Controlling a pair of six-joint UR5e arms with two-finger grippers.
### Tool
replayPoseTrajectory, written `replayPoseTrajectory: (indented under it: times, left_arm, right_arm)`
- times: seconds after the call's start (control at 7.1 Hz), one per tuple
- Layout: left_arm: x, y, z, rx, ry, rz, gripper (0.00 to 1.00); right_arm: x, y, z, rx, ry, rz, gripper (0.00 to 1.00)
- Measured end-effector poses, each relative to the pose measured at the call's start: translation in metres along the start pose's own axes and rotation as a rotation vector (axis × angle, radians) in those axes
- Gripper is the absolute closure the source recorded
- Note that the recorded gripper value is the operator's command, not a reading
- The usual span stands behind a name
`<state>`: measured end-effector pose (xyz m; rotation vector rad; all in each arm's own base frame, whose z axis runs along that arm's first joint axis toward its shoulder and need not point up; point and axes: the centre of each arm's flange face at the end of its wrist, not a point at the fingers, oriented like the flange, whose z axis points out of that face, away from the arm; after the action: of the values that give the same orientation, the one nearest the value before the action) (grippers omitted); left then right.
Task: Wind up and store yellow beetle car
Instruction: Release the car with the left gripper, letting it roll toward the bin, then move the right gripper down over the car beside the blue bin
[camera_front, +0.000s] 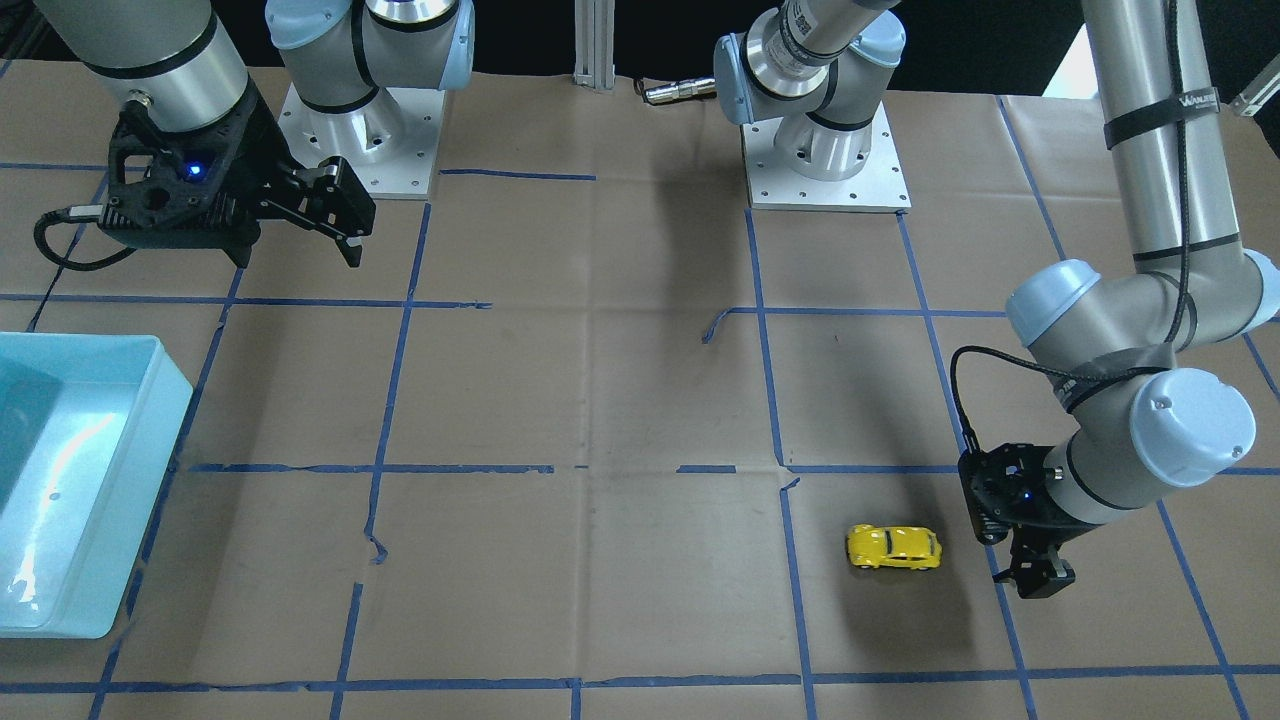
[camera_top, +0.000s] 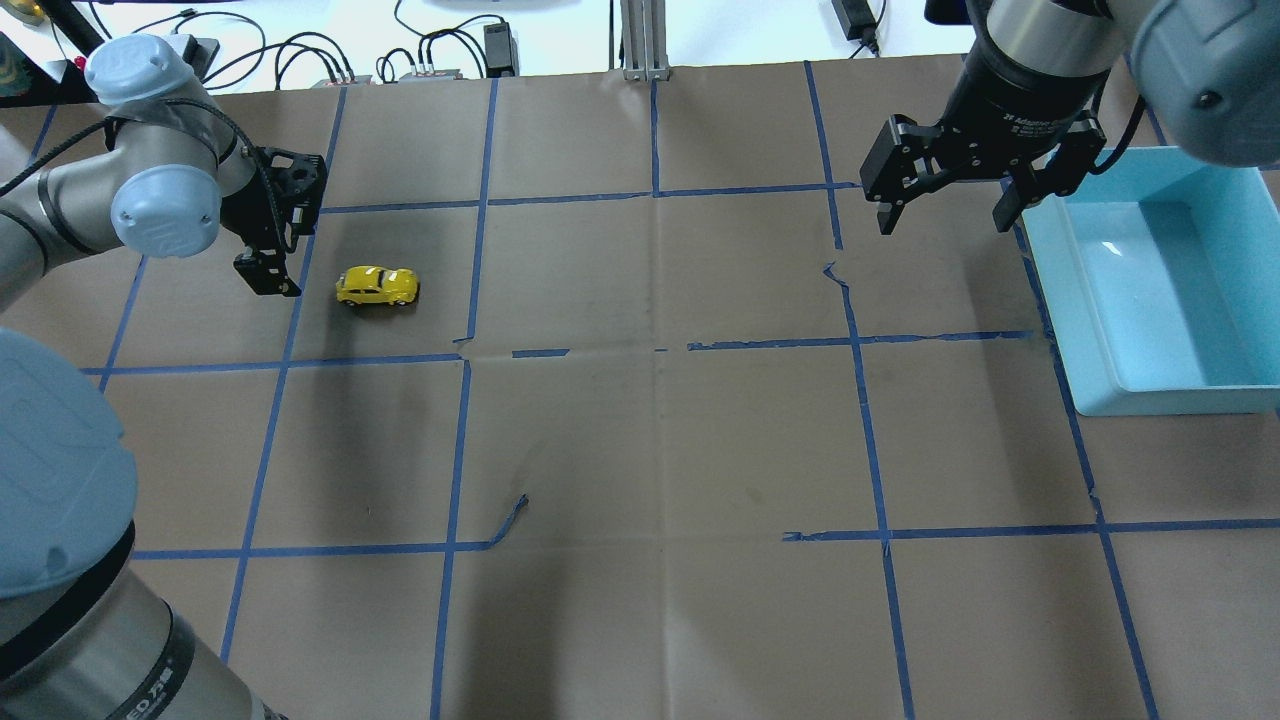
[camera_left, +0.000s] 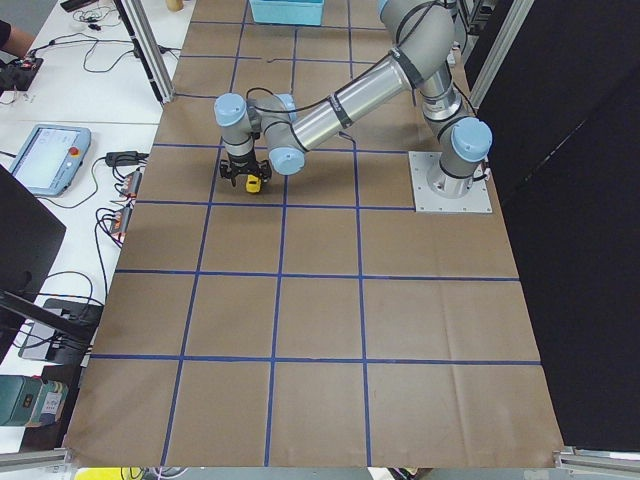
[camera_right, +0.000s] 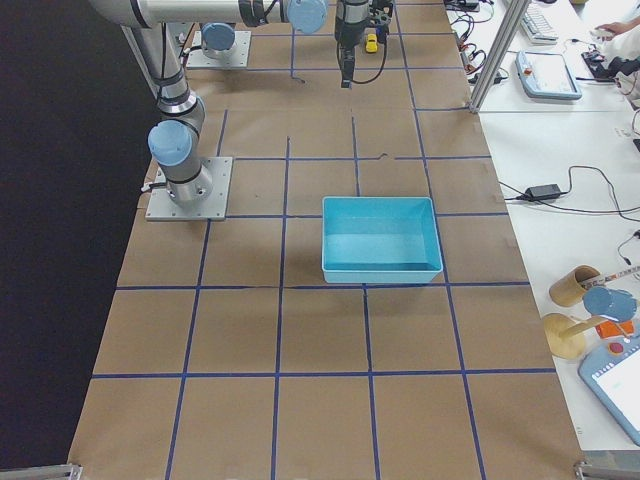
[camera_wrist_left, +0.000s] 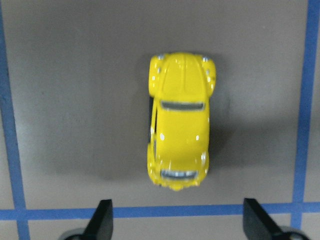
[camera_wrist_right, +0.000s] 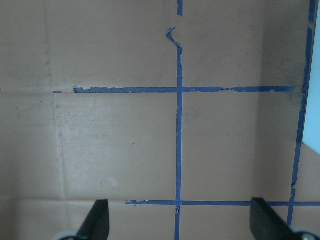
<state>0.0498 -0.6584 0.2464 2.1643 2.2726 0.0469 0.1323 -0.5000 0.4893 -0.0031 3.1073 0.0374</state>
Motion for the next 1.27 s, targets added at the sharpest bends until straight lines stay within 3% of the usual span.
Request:
replayPoseTrajectory:
  times: [0.28,0.56,0.99,1.13,1.27]
  left_arm:
    - [0.031,-0.079,-0.068,-0.001,0.03,-0.229,0.0]
    - [0.07,-0.144,-0.129,-0.001,0.011,-0.622,0.0]
    - [0.101,-0.173,-0.186,0.056,-0.018,-1.282,0.0]
    - [0.1,-0.173,-0.197,0.064,-0.015,-1.431,0.0]
    - [0.101,-0.172,-0.206,0.058,-0.004,-1.516,0.0]
  right_arm:
    - [0.0,0.0,-0.001,0.003,0.0,0.001,0.0]
    - [0.0,0.0,-0.002,0.004,0.0,0.0,0.0]
    - [0.0,-0.001,0.0,0.001,0.0,0.0,0.0]
    - [0.0,0.0,0.0,0.0,0.0,0.0,0.0]
    - [0.0,0.0,0.001,0.0,0.0,0.0,0.0]
